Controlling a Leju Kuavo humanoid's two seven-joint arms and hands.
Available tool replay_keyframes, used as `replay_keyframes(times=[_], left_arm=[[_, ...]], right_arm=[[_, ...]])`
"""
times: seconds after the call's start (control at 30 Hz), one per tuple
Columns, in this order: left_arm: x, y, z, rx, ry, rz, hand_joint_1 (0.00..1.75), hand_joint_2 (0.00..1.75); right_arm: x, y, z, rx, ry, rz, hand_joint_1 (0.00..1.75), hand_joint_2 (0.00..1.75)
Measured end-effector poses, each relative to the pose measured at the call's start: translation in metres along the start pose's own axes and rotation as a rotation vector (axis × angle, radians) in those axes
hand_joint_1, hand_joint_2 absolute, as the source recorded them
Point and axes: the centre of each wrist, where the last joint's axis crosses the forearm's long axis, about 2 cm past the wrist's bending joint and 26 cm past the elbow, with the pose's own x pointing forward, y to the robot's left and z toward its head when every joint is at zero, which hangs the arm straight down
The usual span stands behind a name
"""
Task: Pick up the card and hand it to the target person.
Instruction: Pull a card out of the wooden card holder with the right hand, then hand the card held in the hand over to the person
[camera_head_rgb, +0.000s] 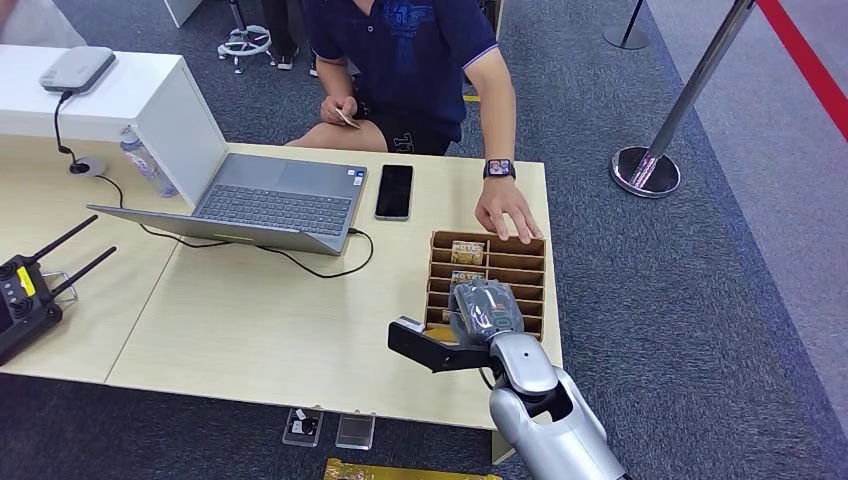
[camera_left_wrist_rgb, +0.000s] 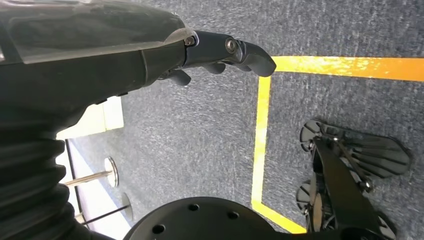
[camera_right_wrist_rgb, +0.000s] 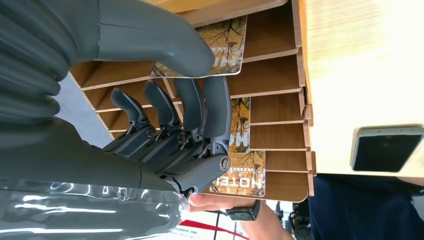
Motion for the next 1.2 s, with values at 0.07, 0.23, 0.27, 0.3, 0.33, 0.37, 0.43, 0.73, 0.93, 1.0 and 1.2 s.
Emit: replay_keyframes(times=[0.07,0.23,0.27,0.3,0.33,0.37,0.43,0.73,0.93,1.0,1.2], left_arm=[[0.0,0.0,0.0,-0.003,-0.015,-0.005,0.0,1.75],[0.0,0.0,0.0,-0.006,-0.026,-0.009,0.0,1.75],[0.0,0.0,0.0,-0.006,-0.027,-0.01,0.0,1.75],[0.0,0.0,0.0,-0.005,-0.027,-0.011,0.0,1.75],[0.0,0.0,0.0,-0.005,-0.027,-0.013,0.0,1.75],[0.0,0.0,0.0,-0.004,-0.027,-0.014,0.0,1.75],[0.0,0.0,0.0,-0.001,-0.027,-0.013,0.0,1.75],[0.0,0.0,0.0,0.0,-0.019,0.015,0.0,1.75],[-0.002,0.001,0.0,0.022,0.012,0.04,0.0,1.75],[-0.002,0.001,0.0,0.031,0.017,0.045,0.0,1.75],[-0.002,0.0,0.0,0.026,0.01,0.043,0.0,1.75]], right_arm=[[0.0,0.0,0.0,-0.002,0.0,-0.001,1.49,1.75],[0.0,0.0,0.0,-0.004,0.0,-0.002,1.5,1.75],[0.0,0.0,0.0,-0.005,0.0,-0.002,1.5,1.75],[0.0,0.0,0.0,-0.005,0.0,-0.002,1.5,1.75],[0.0,0.0,0.0,-0.005,0.0,-0.002,1.5,1.75],[0.0,0.0,0.0,-0.006,-0.001,-0.002,1.5,1.75],[0.0,-0.001,0.0,-0.008,-0.001,-0.003,1.5,1.75],[0.0,-0.017,0.003,-0.07,-0.045,-0.042,1.5,1.75],[-0.005,-0.051,0.013,-0.191,-0.08,-0.092,1.5,1.75],[-0.007,-0.064,0.017,-0.239,-0.087,-0.099,1.5,1.75],[-0.015,-0.097,0.029,-0.37,-0.12,-0.105,1.5,1.75]])
